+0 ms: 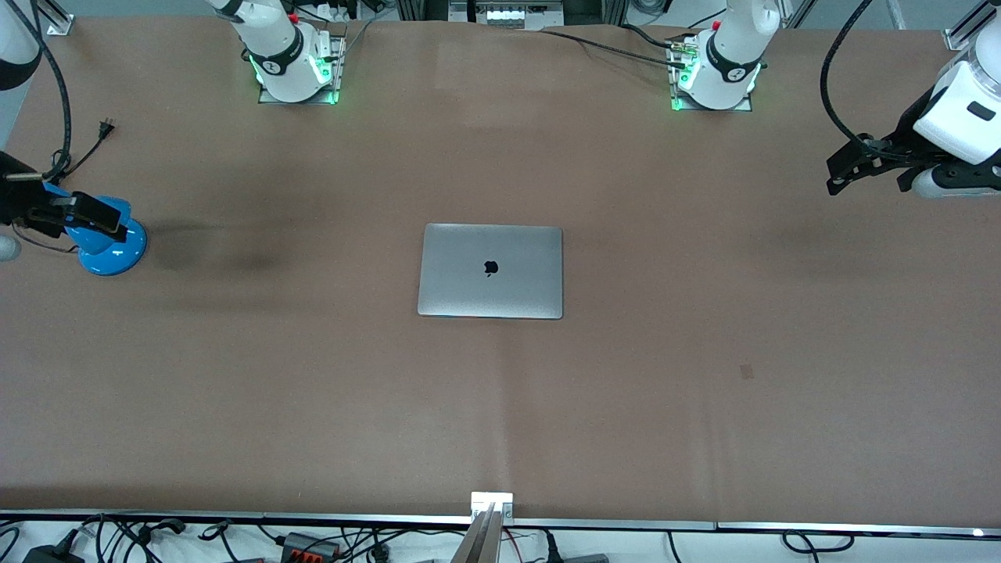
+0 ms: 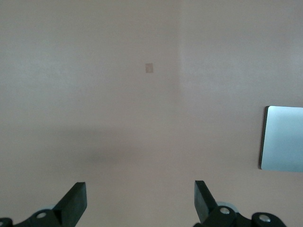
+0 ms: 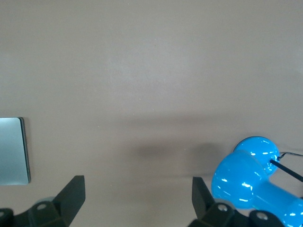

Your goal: Close laptop with both arms from behind

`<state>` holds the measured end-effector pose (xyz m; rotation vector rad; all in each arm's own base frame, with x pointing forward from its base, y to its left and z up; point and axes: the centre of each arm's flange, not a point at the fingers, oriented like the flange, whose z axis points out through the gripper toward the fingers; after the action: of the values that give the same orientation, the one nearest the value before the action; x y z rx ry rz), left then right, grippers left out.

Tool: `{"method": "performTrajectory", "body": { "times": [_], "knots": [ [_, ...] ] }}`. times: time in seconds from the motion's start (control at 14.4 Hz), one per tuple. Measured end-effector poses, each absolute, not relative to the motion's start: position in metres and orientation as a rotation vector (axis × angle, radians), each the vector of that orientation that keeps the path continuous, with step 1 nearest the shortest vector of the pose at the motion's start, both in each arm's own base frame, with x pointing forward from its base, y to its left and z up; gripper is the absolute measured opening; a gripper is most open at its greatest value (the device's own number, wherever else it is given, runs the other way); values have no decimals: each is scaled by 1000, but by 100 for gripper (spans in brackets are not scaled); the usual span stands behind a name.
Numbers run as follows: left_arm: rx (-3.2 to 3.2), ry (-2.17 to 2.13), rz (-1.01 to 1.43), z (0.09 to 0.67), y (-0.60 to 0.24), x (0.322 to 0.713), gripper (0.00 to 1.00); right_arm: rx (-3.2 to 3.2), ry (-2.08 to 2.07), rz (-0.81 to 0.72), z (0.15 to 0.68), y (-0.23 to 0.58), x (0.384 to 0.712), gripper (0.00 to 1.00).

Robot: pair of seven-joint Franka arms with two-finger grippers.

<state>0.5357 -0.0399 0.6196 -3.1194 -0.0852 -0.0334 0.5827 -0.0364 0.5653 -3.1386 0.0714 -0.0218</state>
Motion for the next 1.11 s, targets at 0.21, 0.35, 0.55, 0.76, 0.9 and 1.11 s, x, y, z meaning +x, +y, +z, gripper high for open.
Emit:
{"method": "performTrajectory", "body": {
  "times": [0.21,0.35,0.55,0.76,0.9,1.11],
  "knots": [
    [-3120,-82,-34,619,-41,538,100,-3140,43,-6,565,-35,561,100],
    [-3120,-81,-33,619,-42,539,100,-3139,33,-8,568,-33,549,100],
    [-3121,-81,-37,620,-42,539,100,-3138,31,-2,573,-33,539,100],
    [-3121,-81,-38,620,-41,539,100,-3136,30,41,573,-32,535,100],
    [-3121,-82,-38,620,-41,540,100,-3137,30,37,573,-32,535,100],
    [-3121,-80,-38,620,-42,540,100,-3137,27,18,574,-32,536,100]
  ]
}}
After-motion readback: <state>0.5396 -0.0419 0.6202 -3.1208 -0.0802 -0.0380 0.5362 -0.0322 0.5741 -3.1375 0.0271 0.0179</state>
